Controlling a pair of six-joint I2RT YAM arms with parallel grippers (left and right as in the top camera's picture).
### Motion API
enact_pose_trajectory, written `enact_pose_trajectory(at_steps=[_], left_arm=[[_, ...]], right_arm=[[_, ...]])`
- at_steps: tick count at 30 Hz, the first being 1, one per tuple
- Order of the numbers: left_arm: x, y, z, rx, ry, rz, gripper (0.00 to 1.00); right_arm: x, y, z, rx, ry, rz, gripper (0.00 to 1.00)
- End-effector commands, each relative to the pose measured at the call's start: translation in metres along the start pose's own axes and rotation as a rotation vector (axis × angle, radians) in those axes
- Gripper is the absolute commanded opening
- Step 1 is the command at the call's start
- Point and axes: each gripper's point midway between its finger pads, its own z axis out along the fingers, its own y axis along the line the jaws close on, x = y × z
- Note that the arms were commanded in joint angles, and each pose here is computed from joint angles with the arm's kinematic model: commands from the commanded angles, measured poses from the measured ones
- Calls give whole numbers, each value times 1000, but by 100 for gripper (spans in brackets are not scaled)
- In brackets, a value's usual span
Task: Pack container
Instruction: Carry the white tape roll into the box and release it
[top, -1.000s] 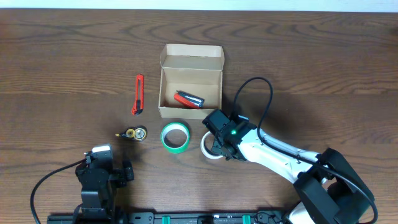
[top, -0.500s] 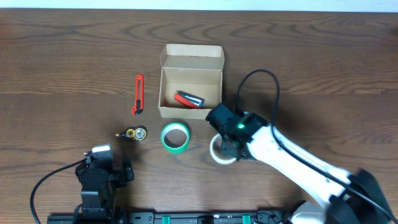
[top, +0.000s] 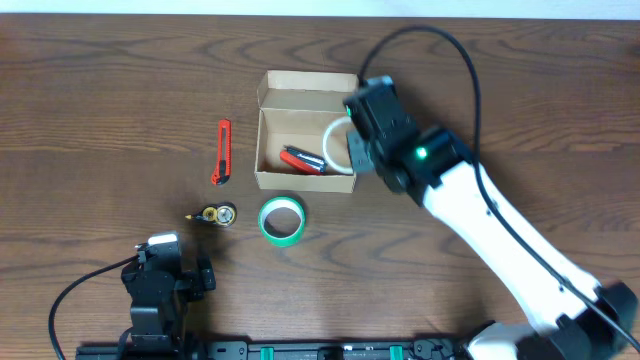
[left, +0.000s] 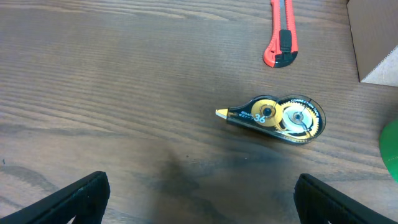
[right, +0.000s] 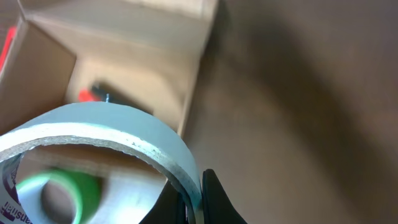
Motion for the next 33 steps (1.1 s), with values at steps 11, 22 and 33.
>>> enact_pose_trajectory(at_steps=[11, 22, 33], left_arm=[[4, 3, 2, -19, 7, 4, 95], [4, 3, 2, -19, 7, 4, 95], [4, 3, 2, -19, 7, 4, 95]], right_arm=[[-15, 34, 93, -63, 49, -622, 1], [-5, 45, 123, -96, 71, -700, 1], [11, 49, 150, -106, 118, -733, 1]])
